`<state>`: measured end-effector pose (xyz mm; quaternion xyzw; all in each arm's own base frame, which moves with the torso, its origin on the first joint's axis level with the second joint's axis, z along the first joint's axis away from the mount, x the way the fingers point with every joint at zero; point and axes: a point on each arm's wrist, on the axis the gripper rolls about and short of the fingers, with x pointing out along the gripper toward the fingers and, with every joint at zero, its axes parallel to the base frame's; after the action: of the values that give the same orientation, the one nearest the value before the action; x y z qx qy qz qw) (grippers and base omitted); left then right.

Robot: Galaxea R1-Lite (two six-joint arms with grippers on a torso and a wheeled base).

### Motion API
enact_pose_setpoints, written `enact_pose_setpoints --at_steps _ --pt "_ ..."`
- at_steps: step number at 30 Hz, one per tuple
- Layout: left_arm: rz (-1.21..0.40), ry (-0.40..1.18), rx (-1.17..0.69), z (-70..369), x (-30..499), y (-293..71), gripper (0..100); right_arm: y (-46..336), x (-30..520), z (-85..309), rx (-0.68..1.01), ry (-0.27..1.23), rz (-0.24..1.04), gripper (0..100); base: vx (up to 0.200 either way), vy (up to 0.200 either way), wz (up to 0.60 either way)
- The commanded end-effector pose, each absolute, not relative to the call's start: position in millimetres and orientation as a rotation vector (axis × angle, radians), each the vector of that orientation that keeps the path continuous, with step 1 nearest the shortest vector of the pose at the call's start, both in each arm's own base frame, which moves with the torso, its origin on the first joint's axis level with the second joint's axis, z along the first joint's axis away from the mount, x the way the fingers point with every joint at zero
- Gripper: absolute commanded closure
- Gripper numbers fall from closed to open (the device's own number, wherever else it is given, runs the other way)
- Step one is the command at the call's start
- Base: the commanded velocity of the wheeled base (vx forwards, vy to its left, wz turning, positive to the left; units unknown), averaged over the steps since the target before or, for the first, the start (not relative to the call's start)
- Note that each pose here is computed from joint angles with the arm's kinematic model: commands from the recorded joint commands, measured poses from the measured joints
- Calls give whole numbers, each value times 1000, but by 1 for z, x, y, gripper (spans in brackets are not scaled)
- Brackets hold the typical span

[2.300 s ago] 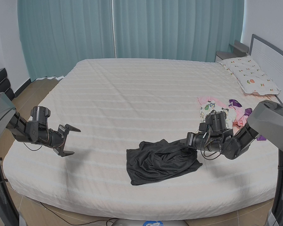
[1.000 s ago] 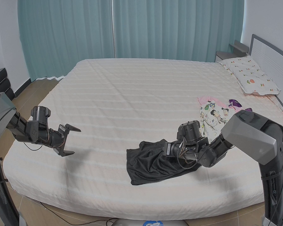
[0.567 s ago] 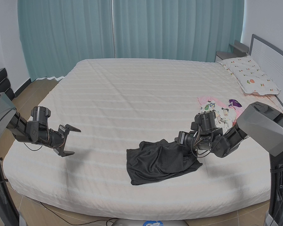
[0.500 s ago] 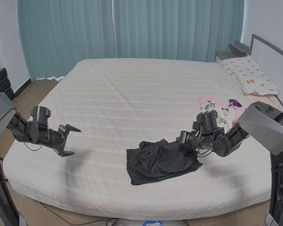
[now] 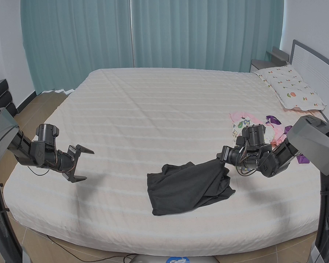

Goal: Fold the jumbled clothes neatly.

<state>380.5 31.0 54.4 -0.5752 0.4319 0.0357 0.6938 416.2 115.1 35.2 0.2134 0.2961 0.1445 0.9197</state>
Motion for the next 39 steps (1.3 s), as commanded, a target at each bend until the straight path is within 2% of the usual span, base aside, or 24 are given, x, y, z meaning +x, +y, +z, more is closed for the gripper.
enact_pose_setpoints --at_steps 1,12,13,17,23,31,39 --pt "81 965 -1286 54 381 31 0 110 417 44 443 581 293 100 0 0 0" --pt "81 965 -1286 54 381 31 0 116 438 27 399 603 287 100 0 0 0" --pt "81 965 -1286 54 381 31 0 115 441 23 399 610 279 0 0 0 0" --pt "81 965 -1286 54 381 31 0 112 441 10 404 636 262 0 0 0 0" --pt "81 965 -1286 54 381 31 0 97 434 15 444 640 247 0 0 0 0" --pt "82 966 -1286 53 381 31 0 80 394 14 495 776 457 0 0 0 0" --pt "82 966 -1286 53 381 31 0 80 382 -9 382 795 505 0 0 0 0"
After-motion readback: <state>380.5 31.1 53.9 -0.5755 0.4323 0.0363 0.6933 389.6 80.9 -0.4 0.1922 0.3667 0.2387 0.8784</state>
